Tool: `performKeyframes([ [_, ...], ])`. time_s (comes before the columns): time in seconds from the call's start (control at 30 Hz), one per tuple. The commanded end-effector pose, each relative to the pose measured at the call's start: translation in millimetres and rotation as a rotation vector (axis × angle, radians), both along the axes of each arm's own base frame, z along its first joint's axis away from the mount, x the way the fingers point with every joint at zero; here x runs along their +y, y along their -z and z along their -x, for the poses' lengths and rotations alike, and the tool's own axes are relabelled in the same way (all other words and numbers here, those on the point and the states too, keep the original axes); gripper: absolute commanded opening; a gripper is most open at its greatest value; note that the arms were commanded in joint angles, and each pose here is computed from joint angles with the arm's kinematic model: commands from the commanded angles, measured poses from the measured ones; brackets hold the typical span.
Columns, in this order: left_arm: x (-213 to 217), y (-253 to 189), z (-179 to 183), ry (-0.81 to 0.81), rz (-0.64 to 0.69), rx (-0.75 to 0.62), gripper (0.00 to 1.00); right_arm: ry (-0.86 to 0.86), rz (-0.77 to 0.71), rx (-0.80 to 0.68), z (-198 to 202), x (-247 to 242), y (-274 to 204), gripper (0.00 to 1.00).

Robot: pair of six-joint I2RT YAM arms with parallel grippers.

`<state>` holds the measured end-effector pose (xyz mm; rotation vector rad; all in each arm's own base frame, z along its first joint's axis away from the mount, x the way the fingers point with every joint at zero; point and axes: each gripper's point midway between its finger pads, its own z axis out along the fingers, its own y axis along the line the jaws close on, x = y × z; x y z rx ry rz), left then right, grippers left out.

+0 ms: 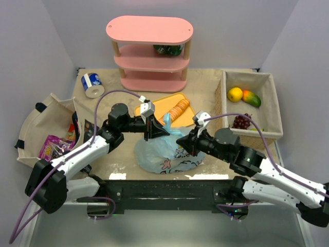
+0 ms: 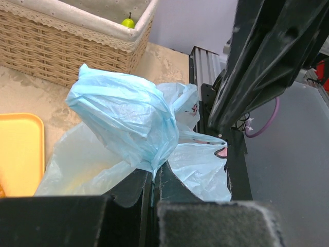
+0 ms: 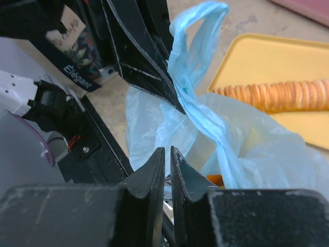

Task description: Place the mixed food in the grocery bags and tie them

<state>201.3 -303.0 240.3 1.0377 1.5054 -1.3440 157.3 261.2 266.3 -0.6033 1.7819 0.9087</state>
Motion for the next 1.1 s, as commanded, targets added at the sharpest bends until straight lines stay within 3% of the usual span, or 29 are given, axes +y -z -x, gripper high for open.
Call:
performKeyframes([
  [0.0,2.0,-14.0,-1.0,-0.011,0.024,-0.031,0.0,0.049,0.031,0.042,-6.1,5.2,8.6,0.11],
  [0.27,1.3,-14.7,1.6,0.004,0.031,-0.03,0.0,0.126,0.112,0.044,-19.4,15.8,38.5,0.1],
  [0.6,0.9,-13.9,3.7,0.012,0.042,-0.021,0.0,-0.001,0.042,0.066,0.0,75.6,62.8,0.1],
  [0.83,1.5,-11.3,5.5,0.018,0.037,-0.015,0.0,0.016,0.035,0.054,-0.8,76.4,59.1,0.11],
  [0.93,2.7,-11.3,5.7,0.017,0.024,-0.027,0.0,0.016,0.02,0.049,6.1,60.4,40.3,0.21],
  [0.97,3.6,-12.8,5.2,0.013,0.023,-0.035,0.0,-0.006,-0.006,0.044,11.4,58.6,30.4,0.33],
  [1.07,3.4,-12.4,6.9,0.022,0.021,-0.038,0.0,-0.1,-0.023,0.043,34.5,42.2,11.8,0.54],
])
